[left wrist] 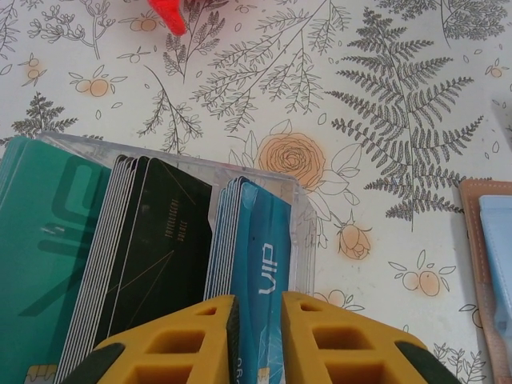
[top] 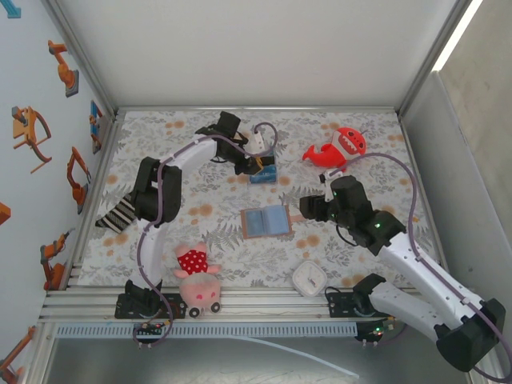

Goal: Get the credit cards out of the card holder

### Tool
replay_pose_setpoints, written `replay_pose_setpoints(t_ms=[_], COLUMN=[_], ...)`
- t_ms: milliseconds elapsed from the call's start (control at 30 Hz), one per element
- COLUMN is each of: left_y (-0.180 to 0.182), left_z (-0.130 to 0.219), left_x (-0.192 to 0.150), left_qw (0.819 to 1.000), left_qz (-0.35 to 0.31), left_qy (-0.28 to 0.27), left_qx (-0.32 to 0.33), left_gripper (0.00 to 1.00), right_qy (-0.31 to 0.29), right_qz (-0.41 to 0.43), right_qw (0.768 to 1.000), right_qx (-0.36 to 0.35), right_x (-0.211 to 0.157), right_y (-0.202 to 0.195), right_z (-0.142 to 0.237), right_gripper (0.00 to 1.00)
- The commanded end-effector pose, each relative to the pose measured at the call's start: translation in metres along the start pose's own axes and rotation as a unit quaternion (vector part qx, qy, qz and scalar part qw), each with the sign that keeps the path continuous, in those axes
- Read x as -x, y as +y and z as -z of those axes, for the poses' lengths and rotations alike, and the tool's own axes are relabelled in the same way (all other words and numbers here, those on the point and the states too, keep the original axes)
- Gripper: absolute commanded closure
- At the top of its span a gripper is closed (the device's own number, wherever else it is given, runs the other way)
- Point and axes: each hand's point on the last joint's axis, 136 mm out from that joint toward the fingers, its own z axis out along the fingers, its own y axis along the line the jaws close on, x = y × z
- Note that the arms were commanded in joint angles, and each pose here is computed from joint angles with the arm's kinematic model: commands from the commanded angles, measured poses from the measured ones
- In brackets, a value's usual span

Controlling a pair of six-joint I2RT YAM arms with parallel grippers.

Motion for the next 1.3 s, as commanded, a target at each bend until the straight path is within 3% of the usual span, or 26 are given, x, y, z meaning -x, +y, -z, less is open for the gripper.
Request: replay_pose_setpoints(t_ms=[0,200,233,267,467,567,667,867,1033,1100,1267], left_y=[-0.005,-0.019,-0.020,-0.023,-0.040,-0.048,-0.054,-0.071,-0.086,-0.093,-0.107], left_z=[0.025,0.069,0.078,0.084,0.127,0.147,0.168,0.202,0.228,0.236,0.246], left_x=[0.022,0.048,0.051,0.052,0.042,0.032,0.013,-0.034,-0.077,-0.088,-0.103], left_qw=[1.000,0.997,0.996,0.994,0.977,0.958,0.927,0.861,0.800,0.786,0.772], left_qz=[-0.024,-0.024,-0.020,-0.015,0.050,0.095,0.163,0.280,0.361,0.376,0.390], left_qy=[-0.011,-0.044,-0.054,-0.062,-0.106,-0.140,-0.172,-0.196,-0.182,-0.177,-0.172], left_qx=[0.014,0.058,0.073,0.086,0.178,0.230,0.290,0.377,0.443,0.458,0.471], left_gripper=[0.78,0.77,0.68,0.67,0.34,0.16,0.02,0.03,0.03,0.03,0.03], right_qy=[-0.002,0.026,0.033,0.038,0.077,0.098,0.121,0.175,0.212,0.223,0.241], right_qz=[-0.009,-0.012,-0.008,-0.005,0.041,0.075,0.110,0.163,0.176,0.178,0.173], right_qw=[1.000,1.000,0.999,0.999,0.996,0.992,0.986,0.971,0.961,0.958,0.955], right_qx=[0.012,0.008,0.004,-0.001,-0.016,-0.021,-0.021,-0.019,-0.025,-0.025,-0.010], right_x=[0.004,-0.010,-0.013,-0.016,-0.032,-0.039,-0.048,-0.072,-0.087,-0.093,-0.104], right_y=[0.006,0.009,0.010,0.012,0.035,0.051,0.070,0.101,0.113,0.115,0.125], right_z=[-0.001,-0.016,-0.019,-0.021,-0.041,-0.051,-0.064,-0.097,-0.123,-0.132,-0.149], right_gripper=[0.34,0.39,0.40,0.40,0.48,0.52,0.56,0.57,0.48,0.46,0.41])
